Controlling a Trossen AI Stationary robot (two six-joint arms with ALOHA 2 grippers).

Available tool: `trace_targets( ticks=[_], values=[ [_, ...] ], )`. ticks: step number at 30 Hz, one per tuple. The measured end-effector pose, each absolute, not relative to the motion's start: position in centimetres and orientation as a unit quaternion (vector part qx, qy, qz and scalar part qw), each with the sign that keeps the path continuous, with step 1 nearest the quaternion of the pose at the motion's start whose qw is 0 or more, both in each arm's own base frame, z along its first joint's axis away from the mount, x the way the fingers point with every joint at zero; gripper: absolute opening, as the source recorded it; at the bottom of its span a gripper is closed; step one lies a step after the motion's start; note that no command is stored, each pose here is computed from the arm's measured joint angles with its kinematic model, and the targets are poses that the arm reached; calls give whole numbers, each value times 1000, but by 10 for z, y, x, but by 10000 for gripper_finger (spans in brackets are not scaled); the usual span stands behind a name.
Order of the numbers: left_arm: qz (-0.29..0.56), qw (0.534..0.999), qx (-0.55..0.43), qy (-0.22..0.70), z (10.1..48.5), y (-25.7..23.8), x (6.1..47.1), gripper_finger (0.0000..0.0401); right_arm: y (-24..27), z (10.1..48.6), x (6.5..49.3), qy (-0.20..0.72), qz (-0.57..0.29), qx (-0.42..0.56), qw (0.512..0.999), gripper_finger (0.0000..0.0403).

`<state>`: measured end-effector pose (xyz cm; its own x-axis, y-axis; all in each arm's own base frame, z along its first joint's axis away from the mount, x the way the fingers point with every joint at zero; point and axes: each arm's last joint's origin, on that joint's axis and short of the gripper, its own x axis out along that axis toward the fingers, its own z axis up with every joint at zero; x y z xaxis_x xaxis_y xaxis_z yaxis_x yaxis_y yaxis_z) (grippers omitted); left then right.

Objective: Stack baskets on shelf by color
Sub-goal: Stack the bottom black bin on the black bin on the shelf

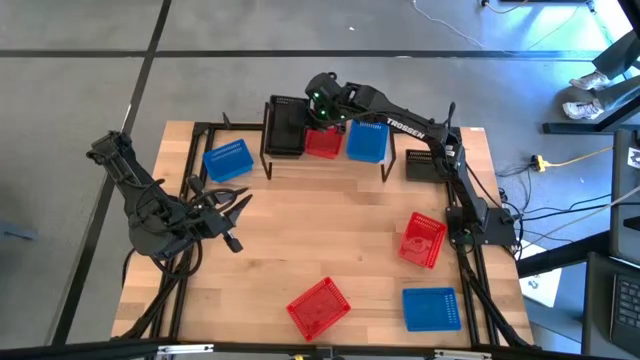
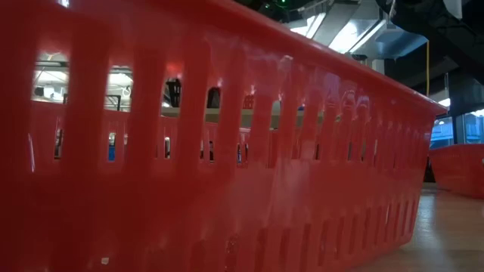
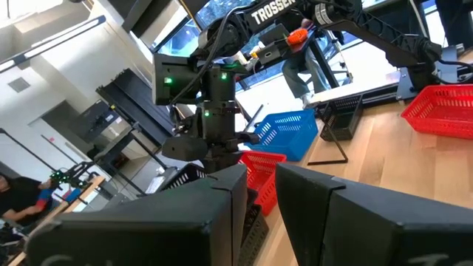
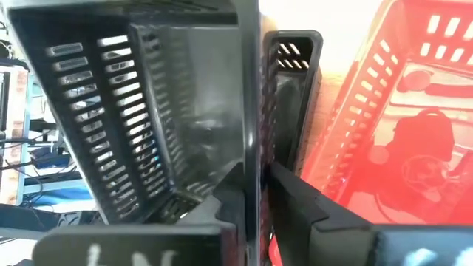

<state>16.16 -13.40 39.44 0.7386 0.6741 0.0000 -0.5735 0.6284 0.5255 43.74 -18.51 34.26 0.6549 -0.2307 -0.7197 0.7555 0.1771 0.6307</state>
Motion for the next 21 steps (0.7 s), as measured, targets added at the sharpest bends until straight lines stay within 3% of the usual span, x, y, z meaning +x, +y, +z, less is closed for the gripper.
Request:
trace_targets(
  ticks=[14, 21],
  values=[
    [348, 897, 255, 99, 394, -134, 162, 69, -182, 343, 439, 248, -321, 544, 734, 51],
    [348, 897, 255, 99, 394, -134, 162, 69, -182, 343, 439, 247, -327, 533, 740, 20]
  ],
)
